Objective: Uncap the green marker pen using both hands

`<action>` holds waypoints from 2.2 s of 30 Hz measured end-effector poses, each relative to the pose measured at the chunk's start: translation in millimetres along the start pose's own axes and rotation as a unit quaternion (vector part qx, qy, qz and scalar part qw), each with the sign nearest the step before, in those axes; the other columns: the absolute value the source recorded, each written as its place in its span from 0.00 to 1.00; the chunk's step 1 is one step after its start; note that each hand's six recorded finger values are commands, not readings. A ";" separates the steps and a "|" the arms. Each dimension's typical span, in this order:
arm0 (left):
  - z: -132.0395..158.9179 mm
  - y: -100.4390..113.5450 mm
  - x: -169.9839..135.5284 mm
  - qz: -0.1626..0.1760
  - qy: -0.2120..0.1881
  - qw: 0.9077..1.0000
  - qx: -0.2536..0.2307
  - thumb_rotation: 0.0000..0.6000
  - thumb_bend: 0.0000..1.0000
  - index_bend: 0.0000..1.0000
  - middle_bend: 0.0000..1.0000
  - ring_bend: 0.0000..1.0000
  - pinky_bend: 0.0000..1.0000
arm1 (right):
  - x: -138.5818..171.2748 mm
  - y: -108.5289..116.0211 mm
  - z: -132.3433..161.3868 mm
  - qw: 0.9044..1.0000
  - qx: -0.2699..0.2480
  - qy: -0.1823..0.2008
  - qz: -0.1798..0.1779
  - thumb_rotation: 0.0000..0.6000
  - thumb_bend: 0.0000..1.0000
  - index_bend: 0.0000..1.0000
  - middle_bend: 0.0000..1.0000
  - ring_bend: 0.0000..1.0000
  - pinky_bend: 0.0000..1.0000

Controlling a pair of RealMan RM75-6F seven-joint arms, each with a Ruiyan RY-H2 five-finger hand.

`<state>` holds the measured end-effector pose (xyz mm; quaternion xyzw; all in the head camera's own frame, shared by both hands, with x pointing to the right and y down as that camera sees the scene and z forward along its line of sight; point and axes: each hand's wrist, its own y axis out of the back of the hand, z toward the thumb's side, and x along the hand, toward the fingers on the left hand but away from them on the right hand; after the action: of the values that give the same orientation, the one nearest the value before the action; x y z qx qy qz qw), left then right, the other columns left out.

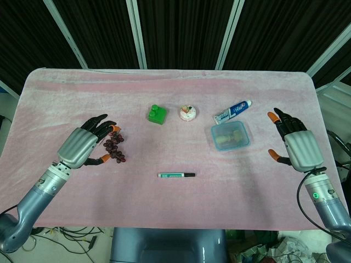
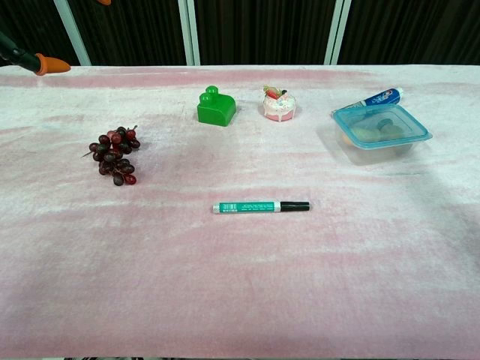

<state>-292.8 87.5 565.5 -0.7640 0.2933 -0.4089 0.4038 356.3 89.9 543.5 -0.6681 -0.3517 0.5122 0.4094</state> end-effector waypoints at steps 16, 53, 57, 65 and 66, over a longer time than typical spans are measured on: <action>19.4 -57.0 25.0 -0.123 0.072 0.989 -0.047 1.00 0.27 0.29 0.14 0.00 0.06 | 4.1 -10.3 -14.2 0.999 0.034 -0.018 0.005 1.00 0.14 0.06 0.02 0.10 0.18; 146.5 -178.8 101.7 -0.225 0.075 0.971 0.021 1.00 0.31 0.41 0.14 0.00 0.00 | 5.5 -29.2 -30.9 0.998 0.048 -0.042 0.024 1.00 0.14 0.06 0.02 0.10 0.18; 146.5 -181.5 105.8 -0.222 0.081 0.972 0.019 1.00 0.31 0.42 0.14 0.00 0.00 | 6.6 -28.7 -33.3 0.998 0.049 -0.045 0.023 1.00 0.14 0.06 0.02 0.10 0.18; 152.4 -187.7 110.3 -0.226 0.082 0.971 0.007 1.00 0.31 0.44 0.15 0.00 0.00 | 5.8 -29.8 -34.7 0.997 0.051 -0.044 0.026 1.00 0.14 0.06 0.02 0.10 0.18; 152.8 -188.3 110.6 -0.226 0.082 0.971 0.007 1.00 0.31 0.44 0.15 0.00 0.00 | 5.7 -30.0 -34.9 0.997 0.051 -0.044 0.027 1.00 0.14 0.06 0.02 0.10 0.18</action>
<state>-84.4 153.6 717.9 -0.7714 0.1424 -0.5528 0.2812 390.0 101.0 573.3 -0.6320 -0.3249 0.5694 0.4134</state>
